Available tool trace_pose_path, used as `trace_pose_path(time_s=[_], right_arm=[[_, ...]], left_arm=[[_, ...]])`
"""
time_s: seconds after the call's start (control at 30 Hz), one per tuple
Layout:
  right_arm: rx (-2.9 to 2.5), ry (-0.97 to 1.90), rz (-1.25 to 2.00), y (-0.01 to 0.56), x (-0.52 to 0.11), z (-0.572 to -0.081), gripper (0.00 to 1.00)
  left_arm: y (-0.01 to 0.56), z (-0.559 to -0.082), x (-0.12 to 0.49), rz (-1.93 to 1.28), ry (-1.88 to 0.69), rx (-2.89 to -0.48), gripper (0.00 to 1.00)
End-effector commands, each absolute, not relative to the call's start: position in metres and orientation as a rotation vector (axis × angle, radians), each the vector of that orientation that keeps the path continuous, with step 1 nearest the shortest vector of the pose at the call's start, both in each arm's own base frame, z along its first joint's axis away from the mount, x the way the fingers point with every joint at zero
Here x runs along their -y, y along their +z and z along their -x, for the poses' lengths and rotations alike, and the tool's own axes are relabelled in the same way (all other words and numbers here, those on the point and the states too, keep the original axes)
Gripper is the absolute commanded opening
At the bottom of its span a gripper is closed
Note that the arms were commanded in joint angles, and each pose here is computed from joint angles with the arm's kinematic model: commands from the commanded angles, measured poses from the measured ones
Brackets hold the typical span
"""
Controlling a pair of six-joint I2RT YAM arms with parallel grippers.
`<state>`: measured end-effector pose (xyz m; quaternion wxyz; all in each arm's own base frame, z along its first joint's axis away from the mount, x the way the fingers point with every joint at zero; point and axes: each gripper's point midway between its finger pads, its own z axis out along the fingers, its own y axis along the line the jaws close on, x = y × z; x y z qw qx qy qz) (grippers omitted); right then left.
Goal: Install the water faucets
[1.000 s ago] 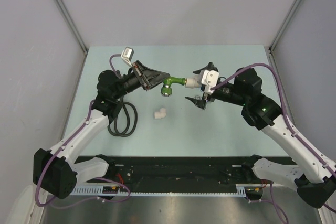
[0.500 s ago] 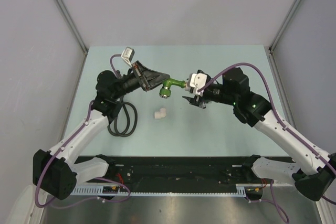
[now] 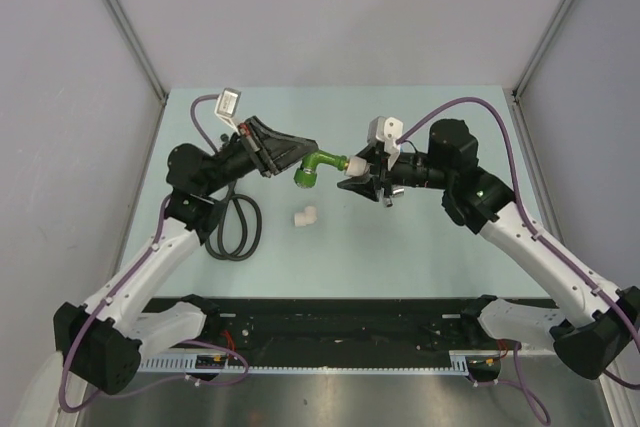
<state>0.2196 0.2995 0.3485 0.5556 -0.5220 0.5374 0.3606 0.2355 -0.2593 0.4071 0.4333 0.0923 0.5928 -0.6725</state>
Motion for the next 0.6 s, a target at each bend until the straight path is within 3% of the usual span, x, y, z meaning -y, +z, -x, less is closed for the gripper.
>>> trace_pose_path(time_s=[0.0,0.27,0.57], right_arm=[[-1.186,1.132,1.165,0.392,-0.302,-0.199,0.0],[-1.338,1.545,0.978,0.416,-0.297,-0.198,0.0],[-1.526,1.785,0.815,0.411,-0.3,-0.21,0.0]], left_arm=[[0.443,-0.22,0.244,-0.479,-1.399,-1.154,0.0],[0.428,-0.182,0.24,-0.884,-1.075,-0.831,0.0],[0.408,-0.181,0.242,-1.076,-0.871,-0.75,0.0]])
